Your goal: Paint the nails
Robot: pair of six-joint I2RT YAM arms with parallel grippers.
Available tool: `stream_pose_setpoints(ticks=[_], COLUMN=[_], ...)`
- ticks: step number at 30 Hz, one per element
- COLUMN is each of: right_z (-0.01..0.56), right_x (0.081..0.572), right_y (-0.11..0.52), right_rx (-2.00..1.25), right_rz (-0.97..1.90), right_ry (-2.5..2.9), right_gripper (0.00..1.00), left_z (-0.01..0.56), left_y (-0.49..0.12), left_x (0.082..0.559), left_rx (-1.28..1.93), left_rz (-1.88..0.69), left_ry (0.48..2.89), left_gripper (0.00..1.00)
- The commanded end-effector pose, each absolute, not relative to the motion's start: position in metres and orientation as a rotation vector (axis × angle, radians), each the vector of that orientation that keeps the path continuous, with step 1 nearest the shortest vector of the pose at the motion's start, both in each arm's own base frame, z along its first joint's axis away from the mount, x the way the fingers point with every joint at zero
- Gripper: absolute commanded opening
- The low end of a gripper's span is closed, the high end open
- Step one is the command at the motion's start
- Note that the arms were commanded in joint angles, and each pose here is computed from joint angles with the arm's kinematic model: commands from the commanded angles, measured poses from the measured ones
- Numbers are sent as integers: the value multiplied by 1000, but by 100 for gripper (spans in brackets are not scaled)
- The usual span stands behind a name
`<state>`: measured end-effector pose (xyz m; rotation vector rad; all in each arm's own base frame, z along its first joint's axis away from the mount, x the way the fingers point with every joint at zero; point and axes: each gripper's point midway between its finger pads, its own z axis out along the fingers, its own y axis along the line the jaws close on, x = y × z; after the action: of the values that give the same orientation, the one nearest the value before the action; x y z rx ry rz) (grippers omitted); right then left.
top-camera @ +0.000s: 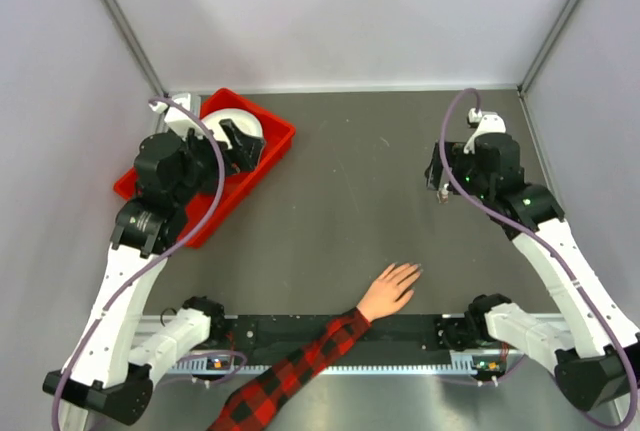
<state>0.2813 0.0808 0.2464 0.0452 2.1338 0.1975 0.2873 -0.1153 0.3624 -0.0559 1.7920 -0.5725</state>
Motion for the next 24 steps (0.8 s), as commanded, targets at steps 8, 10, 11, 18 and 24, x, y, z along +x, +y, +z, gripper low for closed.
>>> stream_pose_setpoints(ticks=[8, 10, 11, 18, 24], right_z=[222, 218, 213, 192, 165], right_x=[316, 319, 320, 329, 338], right_y=[91, 89, 88, 79, 68], right_rx=[69, 75, 86, 134, 218], right_rz=[177, 154, 139, 63, 79], right_ry=[2213, 2225, 2246, 2267, 2339], right_gripper=[99, 99, 99, 99, 98], left_z=[366, 356, 353, 332, 327], left_y=[-107, -111, -116, -126, -122], left_x=[265, 266, 263, 260, 254], left_rx=[-48, -64, -51, -51, -45], left_rz=[-559, -593, -623, -677, -654], left_ry=[1757, 1786, 1795, 1874, 1899], left_gripper=[99, 99, 99, 99, 99])
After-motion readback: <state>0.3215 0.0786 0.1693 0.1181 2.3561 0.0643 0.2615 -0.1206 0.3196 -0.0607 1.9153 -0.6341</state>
